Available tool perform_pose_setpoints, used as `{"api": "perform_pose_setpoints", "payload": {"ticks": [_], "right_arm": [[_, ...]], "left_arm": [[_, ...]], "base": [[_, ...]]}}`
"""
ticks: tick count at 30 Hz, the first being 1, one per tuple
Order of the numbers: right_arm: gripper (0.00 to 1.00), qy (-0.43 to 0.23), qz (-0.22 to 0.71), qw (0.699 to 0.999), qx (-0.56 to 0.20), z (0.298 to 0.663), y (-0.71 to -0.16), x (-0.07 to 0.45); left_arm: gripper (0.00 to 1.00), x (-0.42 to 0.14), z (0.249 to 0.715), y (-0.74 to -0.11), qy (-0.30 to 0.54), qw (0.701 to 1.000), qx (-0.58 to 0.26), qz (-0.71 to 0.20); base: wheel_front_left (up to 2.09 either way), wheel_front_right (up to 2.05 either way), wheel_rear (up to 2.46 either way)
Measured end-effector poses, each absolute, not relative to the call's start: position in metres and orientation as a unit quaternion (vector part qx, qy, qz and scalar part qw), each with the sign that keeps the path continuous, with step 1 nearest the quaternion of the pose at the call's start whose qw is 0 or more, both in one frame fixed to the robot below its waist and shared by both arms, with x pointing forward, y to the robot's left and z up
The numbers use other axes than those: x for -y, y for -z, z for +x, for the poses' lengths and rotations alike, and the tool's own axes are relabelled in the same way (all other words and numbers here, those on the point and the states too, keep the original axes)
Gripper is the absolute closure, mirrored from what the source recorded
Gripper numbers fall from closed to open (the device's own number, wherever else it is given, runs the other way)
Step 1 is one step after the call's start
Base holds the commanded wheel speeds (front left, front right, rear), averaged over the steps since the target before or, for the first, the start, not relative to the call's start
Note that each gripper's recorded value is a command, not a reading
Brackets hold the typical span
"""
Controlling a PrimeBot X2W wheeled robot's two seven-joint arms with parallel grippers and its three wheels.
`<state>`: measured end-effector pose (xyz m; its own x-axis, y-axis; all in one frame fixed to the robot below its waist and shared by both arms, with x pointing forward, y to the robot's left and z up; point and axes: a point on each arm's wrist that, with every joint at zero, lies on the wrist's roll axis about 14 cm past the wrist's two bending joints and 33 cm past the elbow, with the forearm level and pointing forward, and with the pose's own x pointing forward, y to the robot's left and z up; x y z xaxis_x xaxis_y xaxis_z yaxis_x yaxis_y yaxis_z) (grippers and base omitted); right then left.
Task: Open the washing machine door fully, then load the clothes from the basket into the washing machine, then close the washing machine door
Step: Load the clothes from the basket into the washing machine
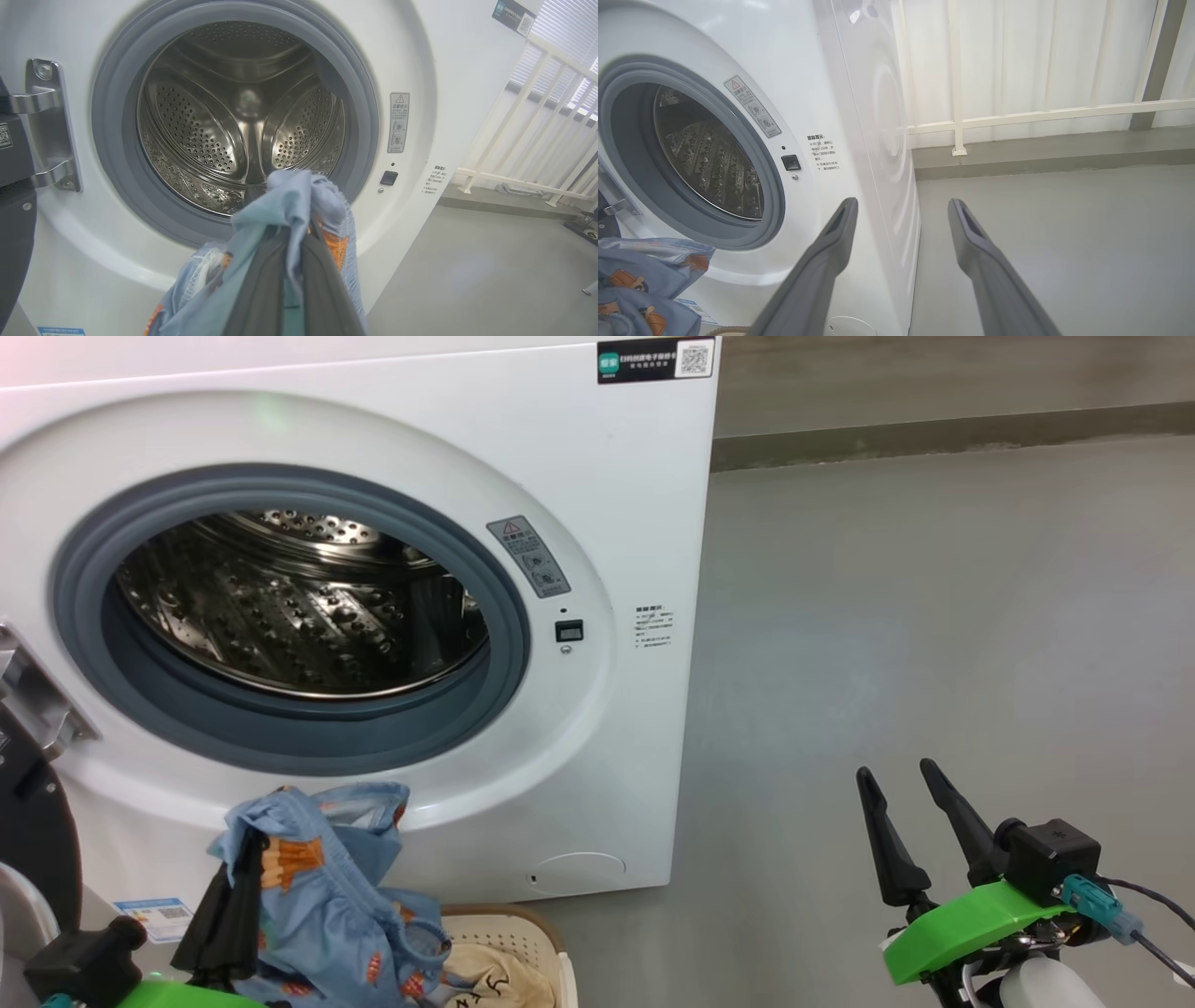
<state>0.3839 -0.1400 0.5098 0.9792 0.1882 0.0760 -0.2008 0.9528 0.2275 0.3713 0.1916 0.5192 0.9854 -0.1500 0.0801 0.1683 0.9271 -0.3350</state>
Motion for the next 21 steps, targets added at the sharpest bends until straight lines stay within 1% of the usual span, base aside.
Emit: {"api": "perform_pose_setpoints", "payload": {"ticks": [8, 15, 21], "right_arm": [[0.00, -0.091, 0.119, 0.989, 0.020, 0.382, -0.505, 0.146], [0.00, -0.085, 0.117, 0.990, 0.002, 0.382, -0.492, 0.149], [0.00, -0.080, 0.109, 0.991, -0.013, 0.388, -0.480, 0.151]], "left_arm": [[1.00, -0.186, 0.388, -0.526, 0.087, 0.983, 0.033, -0.159], [1.00, -0.185, 0.431, -0.553, 0.092, 0.984, 0.063, -0.140], [1.00, -0.189, 0.476, -0.543, 0.083, 0.987, 0.037, -0.133]], "base": [[0.00, 0.00, 0.00], [0.00, 0.00, 0.00], [0.00, 0.00, 0.00]]}}
